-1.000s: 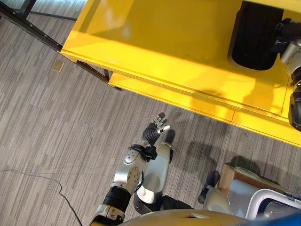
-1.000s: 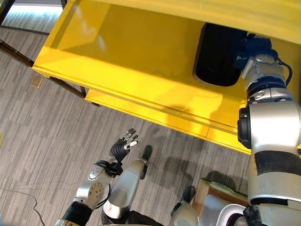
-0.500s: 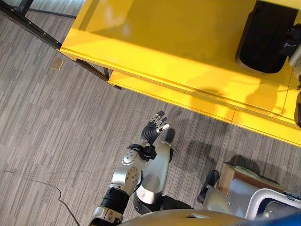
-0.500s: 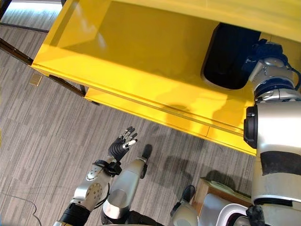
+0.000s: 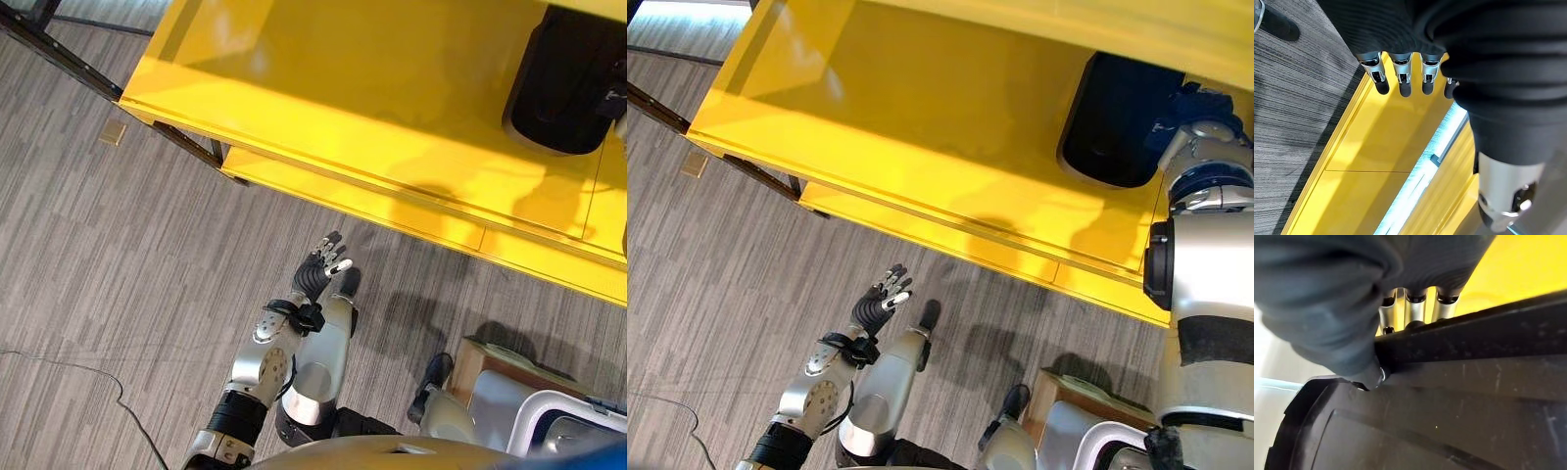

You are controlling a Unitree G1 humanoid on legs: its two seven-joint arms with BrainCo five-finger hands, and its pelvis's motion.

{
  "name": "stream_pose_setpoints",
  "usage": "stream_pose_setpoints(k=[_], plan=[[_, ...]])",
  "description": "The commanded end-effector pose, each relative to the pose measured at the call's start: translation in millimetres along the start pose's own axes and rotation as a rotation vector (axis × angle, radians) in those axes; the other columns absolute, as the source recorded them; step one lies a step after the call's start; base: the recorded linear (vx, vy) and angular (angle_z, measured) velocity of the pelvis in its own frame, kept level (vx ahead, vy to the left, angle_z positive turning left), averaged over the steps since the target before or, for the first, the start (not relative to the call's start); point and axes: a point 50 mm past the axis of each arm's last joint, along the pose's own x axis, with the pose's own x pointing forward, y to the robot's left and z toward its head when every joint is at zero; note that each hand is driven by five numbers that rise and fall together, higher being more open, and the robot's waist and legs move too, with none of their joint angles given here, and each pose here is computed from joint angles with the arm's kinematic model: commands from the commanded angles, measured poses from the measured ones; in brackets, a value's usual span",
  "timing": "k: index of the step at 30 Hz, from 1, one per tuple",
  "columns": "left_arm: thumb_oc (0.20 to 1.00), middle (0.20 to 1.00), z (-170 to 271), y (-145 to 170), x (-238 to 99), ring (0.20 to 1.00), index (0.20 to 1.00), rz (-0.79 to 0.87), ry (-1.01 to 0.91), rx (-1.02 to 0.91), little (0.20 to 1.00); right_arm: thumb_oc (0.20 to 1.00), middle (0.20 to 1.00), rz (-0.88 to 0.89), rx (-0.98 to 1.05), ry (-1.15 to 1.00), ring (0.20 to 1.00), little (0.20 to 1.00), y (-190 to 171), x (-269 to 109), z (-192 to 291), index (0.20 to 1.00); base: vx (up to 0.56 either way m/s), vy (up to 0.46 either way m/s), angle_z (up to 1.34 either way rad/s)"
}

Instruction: Move parts from the plastic box to the shelf.

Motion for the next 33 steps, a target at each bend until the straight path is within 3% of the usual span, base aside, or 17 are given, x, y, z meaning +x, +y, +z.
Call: stream_pose_setpoints(k=[1,23,33], plan=[[1.0,1.0,13.0,0.7,-10.0,1.0,1.0,-0.001,-0.081,-0.001,1.0,1.0,1.0,0.044,0.079,-0.241,1.0,1.0,4.7,-12.5,69.0,1.0,0.0,0.0,0.0],[1.0,1.0,14.9,4.5,-9.7,1.0,1.0,0.005,-0.079,0.016,1.0,1.0,1.0,0.042,0.099,-0.211,1.0,1.0,4.9,-9.6,58.0,1.0,0.0,0.0,0.0],[1.0,1.0,19.8,8.2,-7.8,1.0,1.0,0.011,-0.107,0.029,1.0,1.0,1.0,0.046,-0.017,-0.284,1.0,1.0,16.4,-16.3,73.0,1.0,0.0,-0.005,-0.01]])
